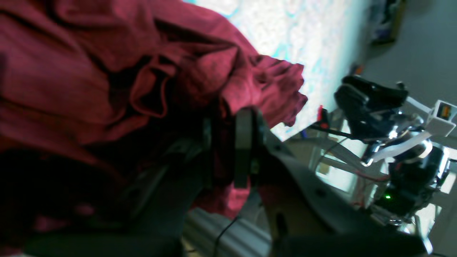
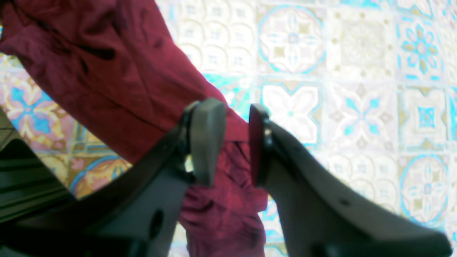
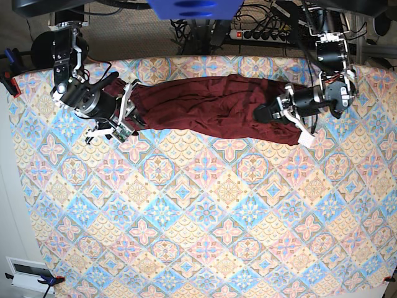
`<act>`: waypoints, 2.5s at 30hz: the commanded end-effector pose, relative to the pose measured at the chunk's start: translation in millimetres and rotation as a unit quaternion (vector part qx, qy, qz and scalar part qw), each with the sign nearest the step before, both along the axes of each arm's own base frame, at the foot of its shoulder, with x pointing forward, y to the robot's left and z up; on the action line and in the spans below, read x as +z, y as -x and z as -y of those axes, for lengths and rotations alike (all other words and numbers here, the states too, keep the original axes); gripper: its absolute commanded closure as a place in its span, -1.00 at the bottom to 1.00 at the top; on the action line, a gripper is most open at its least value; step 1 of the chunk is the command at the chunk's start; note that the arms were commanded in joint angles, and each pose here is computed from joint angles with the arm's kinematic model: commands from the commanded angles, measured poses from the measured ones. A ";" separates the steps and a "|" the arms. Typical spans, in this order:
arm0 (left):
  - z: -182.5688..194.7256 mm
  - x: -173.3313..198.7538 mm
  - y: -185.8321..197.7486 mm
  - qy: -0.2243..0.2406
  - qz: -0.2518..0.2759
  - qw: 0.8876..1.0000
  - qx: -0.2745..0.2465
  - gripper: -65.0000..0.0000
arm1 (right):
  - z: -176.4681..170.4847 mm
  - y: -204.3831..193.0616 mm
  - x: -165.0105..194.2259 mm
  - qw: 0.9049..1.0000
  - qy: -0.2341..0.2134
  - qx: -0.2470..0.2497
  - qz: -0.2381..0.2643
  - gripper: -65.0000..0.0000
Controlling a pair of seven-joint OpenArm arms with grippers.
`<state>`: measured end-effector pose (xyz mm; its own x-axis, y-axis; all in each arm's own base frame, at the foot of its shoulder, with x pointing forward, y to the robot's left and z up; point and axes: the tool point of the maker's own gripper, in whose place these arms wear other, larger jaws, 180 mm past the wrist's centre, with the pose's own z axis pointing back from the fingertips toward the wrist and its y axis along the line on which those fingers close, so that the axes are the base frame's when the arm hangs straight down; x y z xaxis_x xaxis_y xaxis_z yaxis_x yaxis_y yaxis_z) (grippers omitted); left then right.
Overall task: Layout the t-shirt on the table in an organized manner, then fold the t-shirt properly
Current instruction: 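Push the held strip end with the left gripper toward the right gripper, then regrasp the folded fabric with the left gripper near the strip middle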
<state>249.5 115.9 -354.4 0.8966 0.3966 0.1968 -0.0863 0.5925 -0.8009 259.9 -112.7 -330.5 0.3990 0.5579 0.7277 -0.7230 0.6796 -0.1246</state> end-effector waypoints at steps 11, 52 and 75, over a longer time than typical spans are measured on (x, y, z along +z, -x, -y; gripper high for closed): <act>15.0 -9.1 -13.5 0.024 -0.012 1.000 0.014 0.76 | -1.6 -5.5 11.3 1.000 -0.008 0.005 0.020 0.53; 132.3 10.2 40.5 0.172 -0.065 0.967 -0.175 0.20 | 12.3 -10.5 15.7 0.999 -0.004 -0.017 0.028 0.53; -31.8 12.7 -23.0 0.086 -0.007 0.995 0.049 0.18 | 11.1 -10.4 15.3 1.000 -0.005 -0.015 0.027 0.53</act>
